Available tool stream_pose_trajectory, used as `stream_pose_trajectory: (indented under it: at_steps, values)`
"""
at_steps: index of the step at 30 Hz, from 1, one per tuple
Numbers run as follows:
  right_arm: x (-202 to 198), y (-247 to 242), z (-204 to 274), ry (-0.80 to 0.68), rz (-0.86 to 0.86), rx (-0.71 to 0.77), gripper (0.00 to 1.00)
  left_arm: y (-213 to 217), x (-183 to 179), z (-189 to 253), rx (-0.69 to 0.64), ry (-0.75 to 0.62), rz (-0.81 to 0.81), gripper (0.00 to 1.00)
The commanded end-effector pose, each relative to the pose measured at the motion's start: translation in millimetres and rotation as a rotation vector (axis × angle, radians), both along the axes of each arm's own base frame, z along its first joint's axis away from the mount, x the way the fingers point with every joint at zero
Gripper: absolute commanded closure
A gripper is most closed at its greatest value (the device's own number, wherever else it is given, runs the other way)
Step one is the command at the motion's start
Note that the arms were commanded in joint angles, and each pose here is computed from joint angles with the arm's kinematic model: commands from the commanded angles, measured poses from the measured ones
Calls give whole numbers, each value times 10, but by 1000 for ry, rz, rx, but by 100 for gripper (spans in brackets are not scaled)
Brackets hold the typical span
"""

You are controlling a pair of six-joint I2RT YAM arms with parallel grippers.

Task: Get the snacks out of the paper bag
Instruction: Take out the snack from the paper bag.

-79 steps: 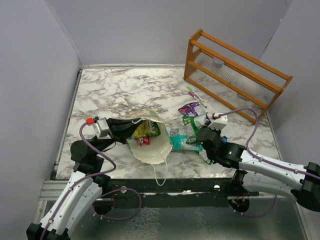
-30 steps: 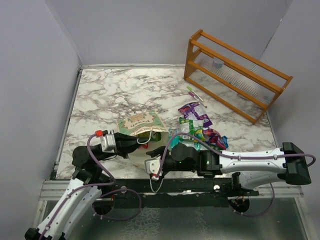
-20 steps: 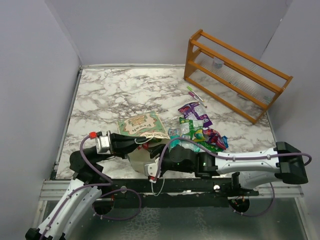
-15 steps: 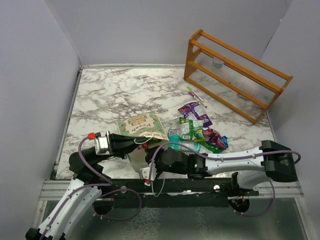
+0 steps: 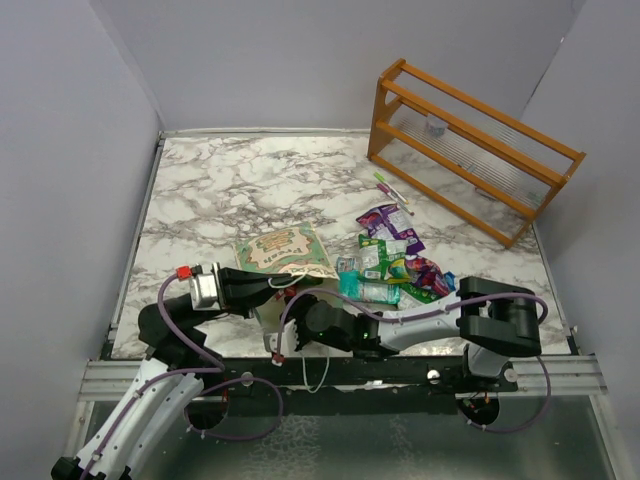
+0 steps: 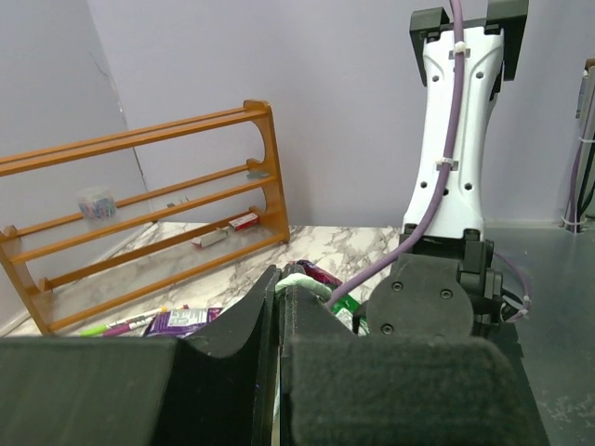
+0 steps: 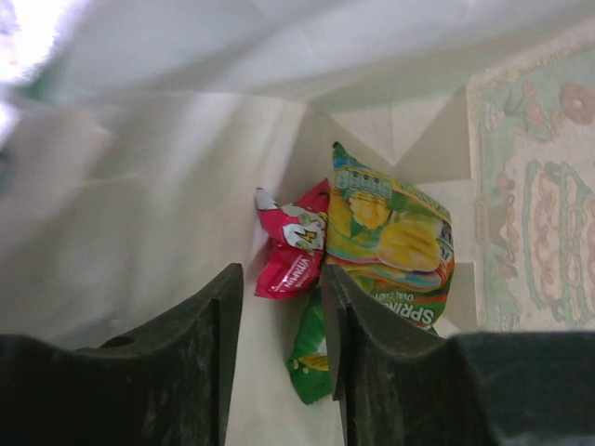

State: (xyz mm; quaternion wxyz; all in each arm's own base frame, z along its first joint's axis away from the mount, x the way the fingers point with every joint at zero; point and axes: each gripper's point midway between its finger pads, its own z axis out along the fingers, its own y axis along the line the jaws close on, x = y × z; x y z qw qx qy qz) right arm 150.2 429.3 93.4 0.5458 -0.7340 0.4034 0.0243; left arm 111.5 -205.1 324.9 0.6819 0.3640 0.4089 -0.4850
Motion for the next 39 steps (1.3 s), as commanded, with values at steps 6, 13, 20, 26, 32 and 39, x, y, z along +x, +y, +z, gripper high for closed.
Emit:
stream_pose_trajectory:
  at_steps: [6, 13, 20, 26, 32, 39]
  values:
    - [311, -58, 22, 7, -104, 86, 67, 17, -14, 53, 11, -30, 14, 100]
    - [391, 18, -74, 59, -96, 125, 66, 14, -12, 50, 14, -30, 13, 100]
    - [540, 63, -195, 100, -152, 153, 61, 18, 19, 50, 10, -23, 26, 100]
    - [722, 127, -353, 107, -187, 128, 50, -6, 12, 28, 21, -17, 10, 100]
    - [890, 298, -416, 139, -228, 152, 46, -12, -15, 38, 15, -22, -2, 100]
    - [990, 549, -468, 183, -242, 176, 51, -19, -2, 37, 11, -9, -3, 100]
